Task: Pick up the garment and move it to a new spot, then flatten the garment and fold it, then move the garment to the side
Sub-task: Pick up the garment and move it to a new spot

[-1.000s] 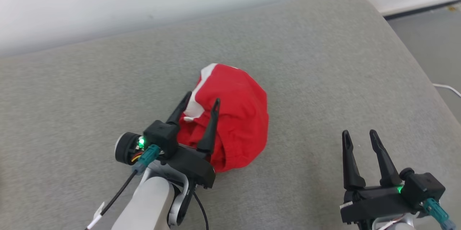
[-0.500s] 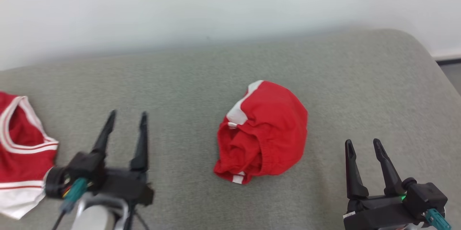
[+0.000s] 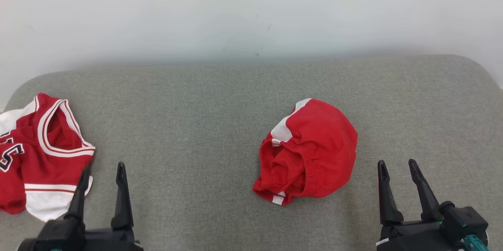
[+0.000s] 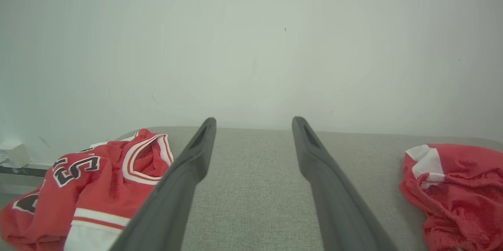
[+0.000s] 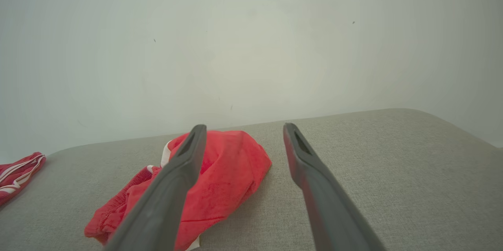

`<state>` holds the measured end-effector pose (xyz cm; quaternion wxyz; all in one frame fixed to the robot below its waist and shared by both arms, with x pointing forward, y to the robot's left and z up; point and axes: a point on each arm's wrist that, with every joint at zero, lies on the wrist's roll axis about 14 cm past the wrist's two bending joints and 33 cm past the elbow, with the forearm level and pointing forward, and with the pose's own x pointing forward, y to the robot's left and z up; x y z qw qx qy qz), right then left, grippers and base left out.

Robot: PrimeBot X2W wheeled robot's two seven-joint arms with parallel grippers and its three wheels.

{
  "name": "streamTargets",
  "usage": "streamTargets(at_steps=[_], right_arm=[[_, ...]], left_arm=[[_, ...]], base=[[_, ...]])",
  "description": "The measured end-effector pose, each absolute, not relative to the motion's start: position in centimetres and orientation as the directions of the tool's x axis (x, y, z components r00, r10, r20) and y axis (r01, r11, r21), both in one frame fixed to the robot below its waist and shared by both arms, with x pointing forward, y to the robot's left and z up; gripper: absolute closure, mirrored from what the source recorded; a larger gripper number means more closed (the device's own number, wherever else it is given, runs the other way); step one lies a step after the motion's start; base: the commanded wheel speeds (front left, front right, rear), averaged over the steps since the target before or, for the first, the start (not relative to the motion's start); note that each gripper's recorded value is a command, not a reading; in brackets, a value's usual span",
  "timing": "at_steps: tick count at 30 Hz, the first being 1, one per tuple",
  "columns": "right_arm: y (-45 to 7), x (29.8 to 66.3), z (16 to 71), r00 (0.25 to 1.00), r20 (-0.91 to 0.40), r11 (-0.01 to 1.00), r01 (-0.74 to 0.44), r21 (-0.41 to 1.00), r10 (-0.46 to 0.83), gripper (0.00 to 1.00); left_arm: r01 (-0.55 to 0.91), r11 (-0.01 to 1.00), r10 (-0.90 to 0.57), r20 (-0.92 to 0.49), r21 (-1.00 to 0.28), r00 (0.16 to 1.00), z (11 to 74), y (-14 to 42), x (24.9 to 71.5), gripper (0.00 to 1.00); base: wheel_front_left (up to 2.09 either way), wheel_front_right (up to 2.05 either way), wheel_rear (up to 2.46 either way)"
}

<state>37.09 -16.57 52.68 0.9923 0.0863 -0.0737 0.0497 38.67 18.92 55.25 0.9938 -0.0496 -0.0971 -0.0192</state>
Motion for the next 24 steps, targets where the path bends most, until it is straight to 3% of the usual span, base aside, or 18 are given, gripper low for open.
streamTargets(at_steps=[24], right_arm=[[-16.8,36.1,51.8,0.988,0.129,0.982,-0.102,0.156,0.082,0.0]], left_arm=[[-0.016,0.998,0.025,0.135,-0.067,0.99,52.8,20.7,35.9,0.0]], base=[[0.0,0.0,0.0]])
